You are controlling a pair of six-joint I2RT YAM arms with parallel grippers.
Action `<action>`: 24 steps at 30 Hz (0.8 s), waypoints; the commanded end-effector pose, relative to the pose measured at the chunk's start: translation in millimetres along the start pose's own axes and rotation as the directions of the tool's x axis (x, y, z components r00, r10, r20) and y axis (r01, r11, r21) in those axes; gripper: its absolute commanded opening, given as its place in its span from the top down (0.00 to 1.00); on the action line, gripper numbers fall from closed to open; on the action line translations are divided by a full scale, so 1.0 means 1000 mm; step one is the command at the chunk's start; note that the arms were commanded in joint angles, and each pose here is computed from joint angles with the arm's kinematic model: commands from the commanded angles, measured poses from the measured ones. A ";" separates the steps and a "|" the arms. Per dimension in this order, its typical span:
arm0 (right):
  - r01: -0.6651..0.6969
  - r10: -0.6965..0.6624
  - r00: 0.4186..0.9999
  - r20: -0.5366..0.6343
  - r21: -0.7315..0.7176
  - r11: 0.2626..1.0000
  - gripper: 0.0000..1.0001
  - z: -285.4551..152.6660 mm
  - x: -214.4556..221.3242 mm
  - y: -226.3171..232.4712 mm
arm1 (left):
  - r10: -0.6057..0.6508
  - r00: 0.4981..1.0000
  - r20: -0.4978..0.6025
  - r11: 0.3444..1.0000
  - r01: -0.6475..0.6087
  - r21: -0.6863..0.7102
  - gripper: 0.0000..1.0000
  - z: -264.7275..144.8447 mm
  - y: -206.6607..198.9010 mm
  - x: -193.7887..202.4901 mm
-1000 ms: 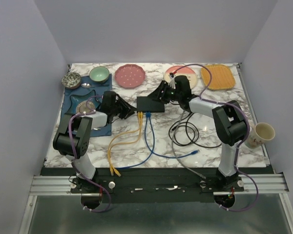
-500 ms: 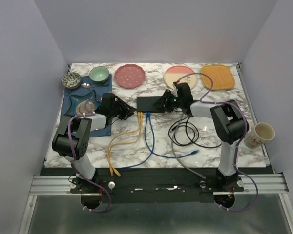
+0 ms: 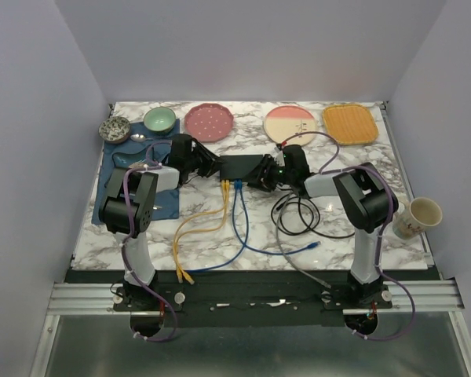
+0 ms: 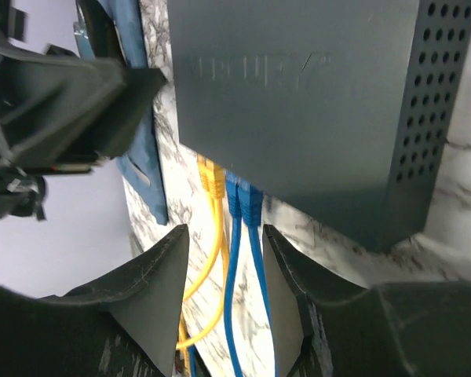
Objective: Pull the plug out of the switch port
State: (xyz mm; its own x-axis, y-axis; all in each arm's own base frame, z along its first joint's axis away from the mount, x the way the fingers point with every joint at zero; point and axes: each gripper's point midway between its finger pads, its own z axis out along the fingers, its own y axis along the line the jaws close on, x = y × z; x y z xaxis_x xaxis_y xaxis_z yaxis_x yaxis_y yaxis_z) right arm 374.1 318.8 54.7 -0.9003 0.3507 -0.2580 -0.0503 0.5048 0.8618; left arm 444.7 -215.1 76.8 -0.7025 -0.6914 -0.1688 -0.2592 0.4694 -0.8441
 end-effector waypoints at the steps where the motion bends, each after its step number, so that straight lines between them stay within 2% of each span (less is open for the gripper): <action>1: -0.049 0.048 0.998 -0.041 -0.024 0.999 0.50 0.015 0.008 0.003 | -0.004 0.997 -0.078 1.000 0.005 0.020 0.58 0.008 -0.004 0.015; 5: -0.080 0.080 0.995 -0.055 0.005 0.997 0.50 0.021 0.014 -0.004 | 0.003 0.995 -0.098 1.000 0.000 0.030 0.58 0.011 -0.005 0.016; 13: -0.152 0.152 0.988 0.000 0.051 0.987 0.50 0.029 0.010 -0.019 | 0.005 0.990 -0.142 0.999 0.000 0.036 0.58 0.022 -0.004 0.019; 24: -0.216 0.211 0.975 0.075 0.068 0.974 0.55 0.028 -0.002 -0.033 | -0.032 0.984 -0.176 0.999 0.025 -0.039 0.58 0.021 0.031 0.036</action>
State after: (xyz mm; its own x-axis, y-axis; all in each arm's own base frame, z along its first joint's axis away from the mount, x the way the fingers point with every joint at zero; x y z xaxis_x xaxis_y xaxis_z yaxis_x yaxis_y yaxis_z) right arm 381.6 337.1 40.0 -0.8939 0.4250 -0.1429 0.0732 0.4528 0.8886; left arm 448.2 -236.9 61.5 -0.7731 -0.6247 -0.1097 -0.2458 0.4546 -0.8561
